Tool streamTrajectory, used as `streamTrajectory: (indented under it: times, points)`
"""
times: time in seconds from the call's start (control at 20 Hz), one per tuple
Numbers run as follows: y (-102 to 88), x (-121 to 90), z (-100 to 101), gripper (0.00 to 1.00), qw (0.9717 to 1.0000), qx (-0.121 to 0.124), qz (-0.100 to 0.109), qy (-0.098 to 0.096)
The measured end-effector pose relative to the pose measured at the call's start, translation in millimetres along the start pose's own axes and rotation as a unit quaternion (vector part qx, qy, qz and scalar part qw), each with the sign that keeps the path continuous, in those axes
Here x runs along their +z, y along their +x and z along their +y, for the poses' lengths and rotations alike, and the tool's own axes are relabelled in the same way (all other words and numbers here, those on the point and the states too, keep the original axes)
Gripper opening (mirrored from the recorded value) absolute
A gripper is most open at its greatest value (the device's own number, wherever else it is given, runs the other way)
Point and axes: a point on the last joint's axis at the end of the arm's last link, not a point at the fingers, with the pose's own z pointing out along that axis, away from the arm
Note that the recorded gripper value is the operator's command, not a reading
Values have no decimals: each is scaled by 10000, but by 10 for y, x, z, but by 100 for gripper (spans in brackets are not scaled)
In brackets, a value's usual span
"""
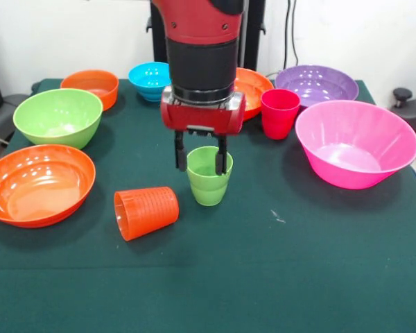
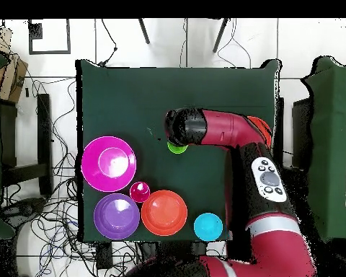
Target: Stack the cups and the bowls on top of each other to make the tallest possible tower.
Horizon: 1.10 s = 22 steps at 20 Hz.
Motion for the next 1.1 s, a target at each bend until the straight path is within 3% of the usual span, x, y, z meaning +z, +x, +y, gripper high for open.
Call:
streamTrajectory:
  times: [0.3, 0.8, 1.1]
  points:
    - [-92, 99, -96, 100, 9996, 16, 153, -233]
    - [-125, 330, -82, 100, 9968, -415, 441, -518]
    - [-121, 366, -43, 100, 9952, -576, 543, -581]
